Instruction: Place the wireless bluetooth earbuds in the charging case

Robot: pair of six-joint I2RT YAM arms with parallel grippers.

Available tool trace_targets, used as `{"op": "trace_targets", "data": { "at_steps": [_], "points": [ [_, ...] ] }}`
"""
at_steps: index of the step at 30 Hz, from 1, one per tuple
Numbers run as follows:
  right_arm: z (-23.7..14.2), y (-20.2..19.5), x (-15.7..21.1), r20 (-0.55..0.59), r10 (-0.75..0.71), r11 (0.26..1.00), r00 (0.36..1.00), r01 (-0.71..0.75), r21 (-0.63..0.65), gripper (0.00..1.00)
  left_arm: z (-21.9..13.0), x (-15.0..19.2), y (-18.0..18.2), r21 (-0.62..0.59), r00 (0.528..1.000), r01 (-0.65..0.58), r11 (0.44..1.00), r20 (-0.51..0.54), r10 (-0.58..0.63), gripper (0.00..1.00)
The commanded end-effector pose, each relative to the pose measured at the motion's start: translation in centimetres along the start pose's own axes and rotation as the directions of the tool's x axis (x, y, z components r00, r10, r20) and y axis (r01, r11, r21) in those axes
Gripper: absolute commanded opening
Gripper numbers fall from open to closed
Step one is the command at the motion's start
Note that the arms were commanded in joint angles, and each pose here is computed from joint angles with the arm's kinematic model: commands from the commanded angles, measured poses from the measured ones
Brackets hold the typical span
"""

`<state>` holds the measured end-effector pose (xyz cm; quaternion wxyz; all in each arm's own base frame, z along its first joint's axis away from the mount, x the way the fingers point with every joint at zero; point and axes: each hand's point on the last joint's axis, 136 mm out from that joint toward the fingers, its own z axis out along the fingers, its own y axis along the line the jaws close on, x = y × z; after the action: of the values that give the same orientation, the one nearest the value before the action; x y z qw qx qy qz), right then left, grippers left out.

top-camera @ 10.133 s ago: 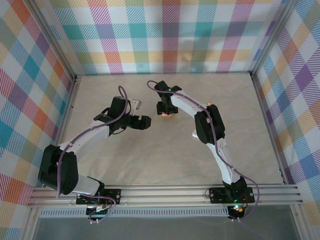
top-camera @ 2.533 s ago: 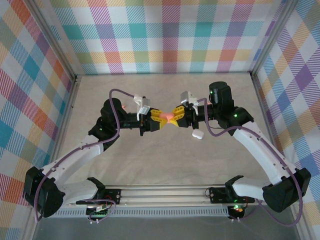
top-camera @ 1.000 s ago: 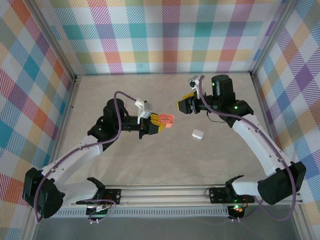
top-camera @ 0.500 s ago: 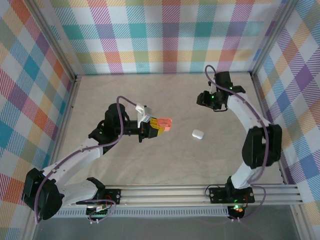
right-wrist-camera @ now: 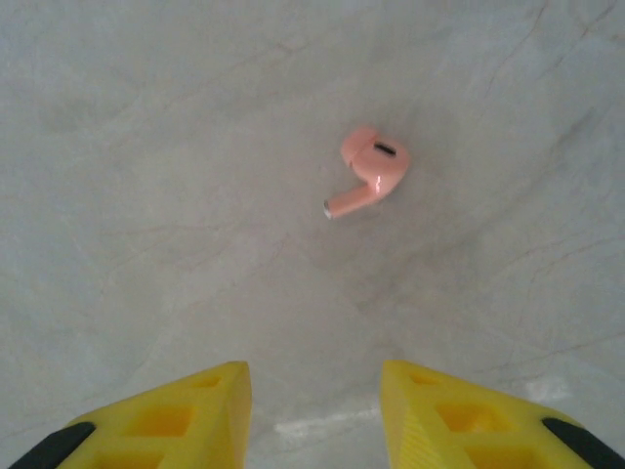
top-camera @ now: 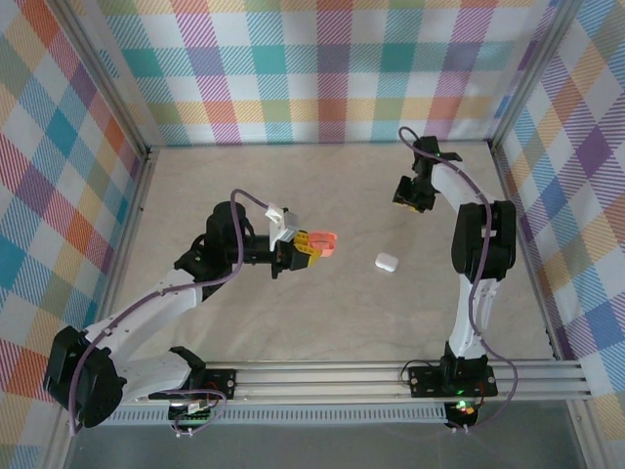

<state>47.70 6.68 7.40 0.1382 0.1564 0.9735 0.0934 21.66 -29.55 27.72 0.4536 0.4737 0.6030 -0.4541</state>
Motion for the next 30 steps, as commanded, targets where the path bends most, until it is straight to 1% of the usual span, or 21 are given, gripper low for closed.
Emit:
{"op": "trace_targets", "data": {
  "at_steps": [1, 6, 9, 13, 16, 20, 24, 30],
  "points": [
    [-0.2, -1.3, -1.1, -0.003, 0.035, 0.999, 0.999, -0.035, 0.040, 0.40, 0.4, 0.1, -0.1, 0.023, 0.995, -0.104, 0.994, 0.014, 0.103, 0.00],
    [0.2, -2.0, -1.7, -0.013, 0.041, 0.998, 0.999, -0.040, 0.050, 0.41, 0.7, 0.7, 1.3, -0.056, 0.984, -0.176, 0.983, -0.007, 0.176, 0.00],
    [0.4, -2.3, -1.7, -0.021, 0.045, 0.998, 0.999, -0.044, 0.041, 0.42, 0.7, 1.1, 2.1, -0.123, 0.972, -0.236, 0.964, -0.036, 0.233, 0.00],
    [0.8, -2.6, -1.5, -0.039, 0.046, 0.998, 0.998, -0.044, 0.040, 0.42, 0.4, 1.3, 2.8, -0.177, 0.961, -0.276, 0.945, -0.056, 0.271, 0.00],
    [1.2, -2.7, -1.6, -0.046, 0.050, 0.998, 0.998, -0.049, 0.041, 0.42, 0.6, 1.9, 3.1, -0.171, 0.960, -0.277, 0.945, -0.079, 0.267, 0.00],
    [1.7, -2.7, -2.0, -0.052, 0.053, 0.998, 0.997, -0.051, 0.041, 0.41, 1.2, 2.4, 3.0, -0.141, 0.964, -0.263, 0.954, -0.085, 0.253, 0.00],
    [2.0, -2.8, -2.6, -0.044, 0.052, 0.997, 0.998, -0.049, 0.055, 0.40, 1.4, 2.5, 3.2, -0.137, 0.964, -0.263, 0.955, -0.088, 0.253, 0.00],
    [2.7, -2.2, -3.2, -0.046, 0.059, 0.998, 0.997, -0.058, 0.024, 0.37, 1.6, 2.5, 3.4, -0.127, 0.961, -0.269, 0.955, -0.096, 0.258, 0.00]
  ]
}}
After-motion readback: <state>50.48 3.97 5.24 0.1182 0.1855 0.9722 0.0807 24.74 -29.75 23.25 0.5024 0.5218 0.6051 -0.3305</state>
